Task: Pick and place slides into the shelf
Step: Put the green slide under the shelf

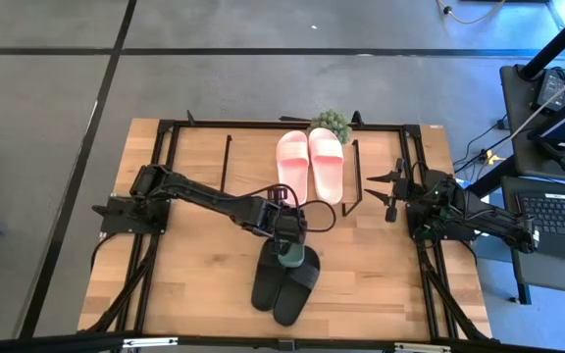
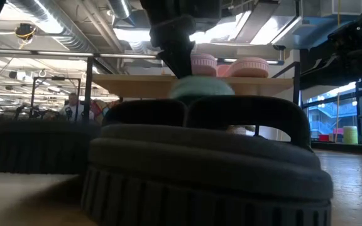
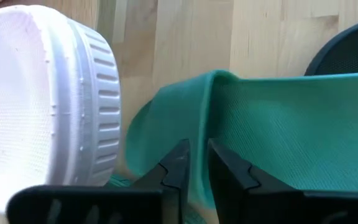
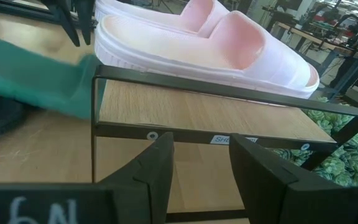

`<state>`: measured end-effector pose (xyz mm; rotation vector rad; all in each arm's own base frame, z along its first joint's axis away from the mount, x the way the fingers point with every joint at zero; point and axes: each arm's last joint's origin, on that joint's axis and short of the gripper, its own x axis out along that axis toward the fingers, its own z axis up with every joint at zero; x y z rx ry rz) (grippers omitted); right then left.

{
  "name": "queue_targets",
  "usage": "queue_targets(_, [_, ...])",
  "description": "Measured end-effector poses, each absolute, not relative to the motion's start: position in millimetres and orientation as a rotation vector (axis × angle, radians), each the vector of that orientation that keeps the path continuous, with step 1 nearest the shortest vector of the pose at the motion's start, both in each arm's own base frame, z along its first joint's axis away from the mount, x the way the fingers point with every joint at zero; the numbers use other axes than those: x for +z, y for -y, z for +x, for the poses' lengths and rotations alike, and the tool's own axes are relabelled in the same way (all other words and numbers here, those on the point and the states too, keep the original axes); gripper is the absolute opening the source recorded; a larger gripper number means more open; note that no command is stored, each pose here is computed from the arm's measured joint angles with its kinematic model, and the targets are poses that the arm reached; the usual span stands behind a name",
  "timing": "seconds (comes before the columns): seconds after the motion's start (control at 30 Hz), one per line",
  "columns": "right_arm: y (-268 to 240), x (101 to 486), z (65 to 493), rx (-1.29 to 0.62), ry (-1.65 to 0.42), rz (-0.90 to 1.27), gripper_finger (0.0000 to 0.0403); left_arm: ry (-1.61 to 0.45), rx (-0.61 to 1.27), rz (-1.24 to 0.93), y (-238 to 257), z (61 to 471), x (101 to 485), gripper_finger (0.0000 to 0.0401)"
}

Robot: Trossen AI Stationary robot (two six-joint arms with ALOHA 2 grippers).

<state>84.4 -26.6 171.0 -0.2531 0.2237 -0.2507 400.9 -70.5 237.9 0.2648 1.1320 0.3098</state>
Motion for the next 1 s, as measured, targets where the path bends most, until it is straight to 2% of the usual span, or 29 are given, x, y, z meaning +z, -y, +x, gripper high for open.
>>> queue_targets(0.33, [26.6,171.1,84.4,-0.251,-0.223,-0.253,0.0157,-1.131,0.309,0.247,73.3,400.2,238.0,0.008])
queue_targets(0.5, [26.6,171.1,84.4,-0.25,-0.223,-0.253,0.0157,-1.088,0.261,0.237,89.8,397.9,257.4,0.0088])
queue_targets(0.57, [26.6,171.1,84.4,-0.251,-0.223,-0.253,0.0157,-1.071,0.205,0.216,99.7,396.3,267.0,0.0088])
queue_targets(0.77, [26.6,171.1,84.4,-0.25,-0.223,-0.253,0.0157,-1.022,-0.117,0.047,132.0,398.7,277.0,0.0088])
queue_targets(1.0, [26.6,171.1,84.4,-0.251,-0.223,-0.253,0.0157,-1.033,-0.272,-0.086,144.2,400.5,255.0,0.0088])
